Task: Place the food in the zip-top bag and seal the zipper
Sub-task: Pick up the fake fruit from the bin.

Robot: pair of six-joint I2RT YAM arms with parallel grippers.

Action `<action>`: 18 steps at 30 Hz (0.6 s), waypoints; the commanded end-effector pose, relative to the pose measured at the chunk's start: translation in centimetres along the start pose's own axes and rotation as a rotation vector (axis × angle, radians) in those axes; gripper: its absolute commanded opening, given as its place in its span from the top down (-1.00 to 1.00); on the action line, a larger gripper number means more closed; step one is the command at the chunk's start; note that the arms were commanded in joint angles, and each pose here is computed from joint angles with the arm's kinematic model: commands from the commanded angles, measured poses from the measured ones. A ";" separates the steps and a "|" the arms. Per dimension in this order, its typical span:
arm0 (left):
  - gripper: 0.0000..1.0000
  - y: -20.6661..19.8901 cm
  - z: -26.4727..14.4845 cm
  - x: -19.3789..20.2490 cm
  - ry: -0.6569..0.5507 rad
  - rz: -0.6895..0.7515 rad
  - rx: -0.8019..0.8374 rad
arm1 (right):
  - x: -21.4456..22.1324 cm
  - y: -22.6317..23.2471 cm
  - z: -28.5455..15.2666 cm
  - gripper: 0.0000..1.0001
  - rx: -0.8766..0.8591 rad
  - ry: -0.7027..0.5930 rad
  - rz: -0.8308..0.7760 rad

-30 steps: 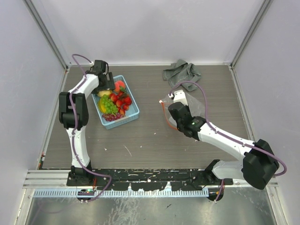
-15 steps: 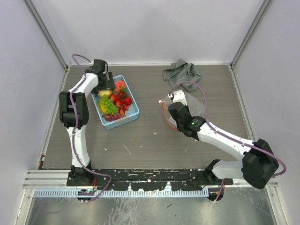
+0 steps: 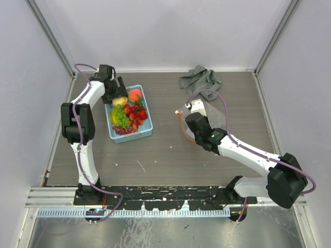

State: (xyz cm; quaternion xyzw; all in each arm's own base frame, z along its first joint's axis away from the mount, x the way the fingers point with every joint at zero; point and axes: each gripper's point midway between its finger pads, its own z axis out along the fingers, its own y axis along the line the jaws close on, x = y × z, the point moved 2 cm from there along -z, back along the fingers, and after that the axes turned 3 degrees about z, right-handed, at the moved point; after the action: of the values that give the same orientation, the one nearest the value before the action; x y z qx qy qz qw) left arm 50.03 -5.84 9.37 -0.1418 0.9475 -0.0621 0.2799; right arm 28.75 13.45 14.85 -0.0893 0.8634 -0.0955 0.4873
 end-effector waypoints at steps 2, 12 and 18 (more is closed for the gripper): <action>-0.64 -2.2 -2.7 -1.5 -0.041 -0.089 0.136 | -1.9 -0.1 -0.3 0.99 -0.004 -0.061 0.044; -0.50 -0.3 -4.0 -1.4 -0.095 -0.107 0.055 | -1.9 0.0 -0.3 0.99 -0.011 -0.060 0.043; -0.41 -0.2 -5.7 -2.2 -0.174 -0.137 0.068 | -1.8 0.0 -0.3 0.99 -0.012 -0.059 0.043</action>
State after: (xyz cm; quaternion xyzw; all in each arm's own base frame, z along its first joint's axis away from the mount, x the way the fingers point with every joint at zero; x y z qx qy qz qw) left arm 47.88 -5.89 10.95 -0.1848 0.9343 -0.0905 0.2911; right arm 28.74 13.49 14.83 -0.0899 0.8636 -0.0944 0.4870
